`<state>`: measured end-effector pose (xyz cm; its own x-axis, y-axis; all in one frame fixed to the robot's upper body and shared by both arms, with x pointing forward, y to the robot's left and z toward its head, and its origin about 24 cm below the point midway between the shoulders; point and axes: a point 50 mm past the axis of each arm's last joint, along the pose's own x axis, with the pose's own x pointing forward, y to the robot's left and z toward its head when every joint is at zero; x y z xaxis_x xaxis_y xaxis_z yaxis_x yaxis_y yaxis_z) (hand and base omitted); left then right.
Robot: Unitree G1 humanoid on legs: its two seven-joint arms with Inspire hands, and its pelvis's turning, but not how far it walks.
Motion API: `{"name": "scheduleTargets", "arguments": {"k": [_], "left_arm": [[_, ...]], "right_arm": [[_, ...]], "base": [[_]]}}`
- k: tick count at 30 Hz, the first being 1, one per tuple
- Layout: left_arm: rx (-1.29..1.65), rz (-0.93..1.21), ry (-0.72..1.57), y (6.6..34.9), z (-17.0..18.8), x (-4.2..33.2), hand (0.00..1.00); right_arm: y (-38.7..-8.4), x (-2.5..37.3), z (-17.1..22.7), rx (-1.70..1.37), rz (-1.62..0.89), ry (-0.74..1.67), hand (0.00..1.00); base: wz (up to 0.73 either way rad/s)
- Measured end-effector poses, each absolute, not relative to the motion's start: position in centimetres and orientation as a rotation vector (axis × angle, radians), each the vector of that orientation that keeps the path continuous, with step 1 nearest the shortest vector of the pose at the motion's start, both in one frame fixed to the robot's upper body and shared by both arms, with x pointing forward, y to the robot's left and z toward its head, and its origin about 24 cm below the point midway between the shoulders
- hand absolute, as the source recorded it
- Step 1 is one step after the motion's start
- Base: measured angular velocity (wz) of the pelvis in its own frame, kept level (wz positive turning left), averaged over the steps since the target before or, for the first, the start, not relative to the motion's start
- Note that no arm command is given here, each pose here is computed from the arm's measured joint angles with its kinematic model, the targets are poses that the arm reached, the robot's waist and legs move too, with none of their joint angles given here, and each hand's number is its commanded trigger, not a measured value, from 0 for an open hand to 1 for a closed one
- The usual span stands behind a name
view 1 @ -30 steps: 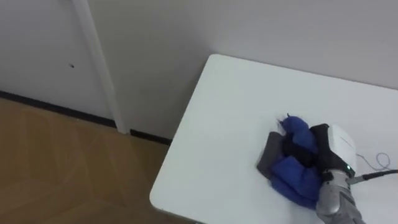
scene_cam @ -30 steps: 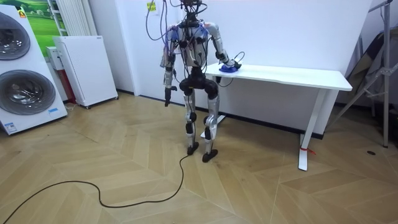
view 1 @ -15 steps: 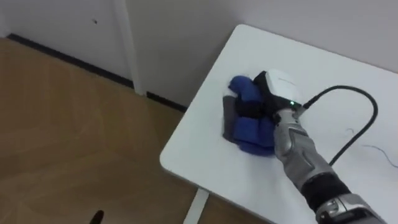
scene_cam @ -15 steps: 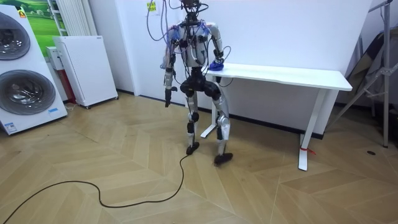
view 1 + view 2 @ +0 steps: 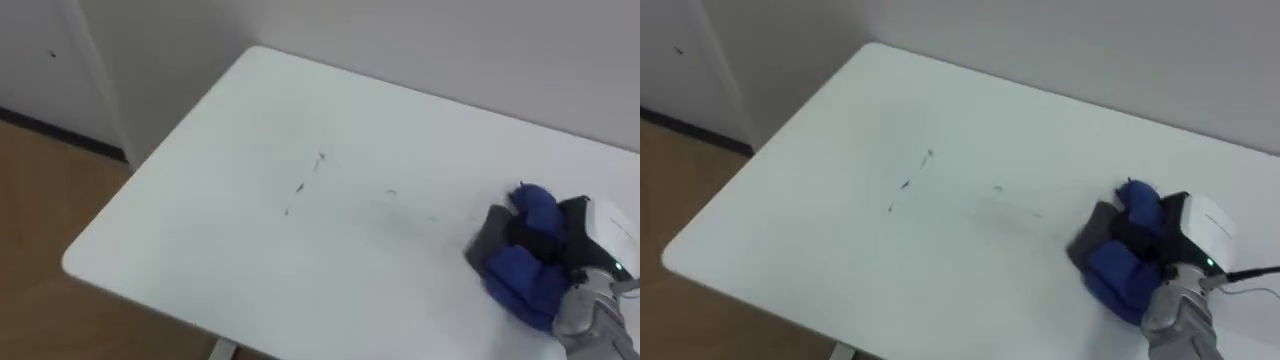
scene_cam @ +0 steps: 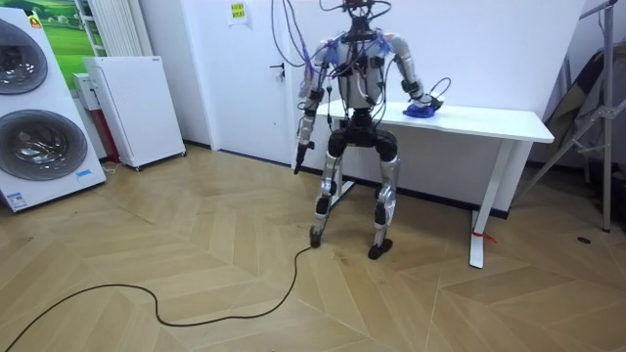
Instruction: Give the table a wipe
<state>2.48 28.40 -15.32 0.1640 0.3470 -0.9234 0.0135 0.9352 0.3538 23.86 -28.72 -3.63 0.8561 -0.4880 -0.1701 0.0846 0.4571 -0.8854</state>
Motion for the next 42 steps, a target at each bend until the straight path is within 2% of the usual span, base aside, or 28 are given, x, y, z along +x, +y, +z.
{"name": "scheduleTargets", "arguments": {"k": [2, 4, 7, 8, 10, 13, 16, 19, 23, 27, 29, 31, 34, 36, 38, 40, 42], "left_arm": [[0.305, 0.218, 1.381, 27.7, -15.5, 3.2, 0.00], [0.283, 0.186, 1.372, 26.3, -15.9, 3.9, 0.00], [0.239, 0.191, 1.389, 25.5, -16.2, 3.4, 0.00], [0.234, 0.192, 1.400, 25.4, -16.2, 3.1, 0.00], [0.194, 0.221, 1.449, 25.3, -16.3, 1.0, 0.00], [0.166, 0.271, 1.502, 25.6, -16.2, -1.2, 0.00], [0.233, 0.324, 1.470, 27.3, -15.6, -0.8, 0.00], [0.295, 0.365, 1.415, 28.5, -15.0, -0.4, 0.00], [0.299, 0.322, 1.379, 27.8, -15.2, 0.6, 0.00], [0.261, 0.292, 1.376, 26.7, -15.7, 1.4, 0.00], [0.255, 0.278, 1.397, 26.4, -15.9, 1.5, 0.00], [0.260, 0.237, 1.405, 25.7, -16.2, 2.2, 0.00], [0.265, 0.181, 1.377, 24.8, -16.3, 3.5, 0.00], [0.255, 0.189, 1.393, 24.9, -16.3, 2.7, 0.00], [0.234, 0.210, 1.438, 25.1, -16.4, 0.7, 0.00], [0.212, 0.227, 1.504, 25.3, -16.2, -1.7, 0.00], [0.187, 0.253, 1.538, 25.5, -16.1, -3.1, 0.00]], "right_arm": [[-26.6, 26.0, -2.7, -1.078, -0.292, 0.383, 1.00], [-23.1, 28.7, -0.7, -1.144, -0.178, 0.253, 1.00], [-18.5, 30.0, 0.4, -1.158, -0.052, 0.112, 1.00], [-18.1, 30.0, 0.3, -1.158, -0.035, 0.104, 1.00], [-18.2, 28.9, -0.7, -1.123, -0.034, 0.105, 1.00], [-20.3, 25.3, -3.3, -1.063, -0.128, 0.127, 1.00], [-25.0, 18.8, -5.8, -1.011, -0.364, 0.244, 1.00], [-28.3, 14.6, -6.7, -1.036, -0.516, 0.362, 1.00], [-30.1, 13.7, -6.9, -1.049, -0.572, 0.436, 1.00], [-28.4, 18.1, -5.9, -1.080, -0.487, 0.429, 1.00], [-25.5, 21.2, -5.0, -1.126, -0.337, 0.362, 1.00], [-19.9, 25.1, -2.6, -1.155, -0.123, 0.188, 1.00], [-14.5, 28.8, 0.5, -1.131, 0.029, 0.006, 1.00], [-13.6, 30.0, 2.0, -1.123, 0.050, -0.063, 1.00], [-13.9, 29.7, 1.6, -1.133, 0.051, -0.050, 1.00], [-16.4, 27.6, -1.7, -1.167, 0.060, 0.089, 1.00], [-18.6, 25.1, -3.2, -1.084, -0.038, 0.119, 1.00]], "base": [[-0.41], [-0.97], [-0.83], [-0.14], [0.39], [0.70], [0.82], [-0.12], [-0.17], [-0.72], [-0.88], [-0.14], [0.40], [0.32], [0.39], [0.53], [0.51]]}}
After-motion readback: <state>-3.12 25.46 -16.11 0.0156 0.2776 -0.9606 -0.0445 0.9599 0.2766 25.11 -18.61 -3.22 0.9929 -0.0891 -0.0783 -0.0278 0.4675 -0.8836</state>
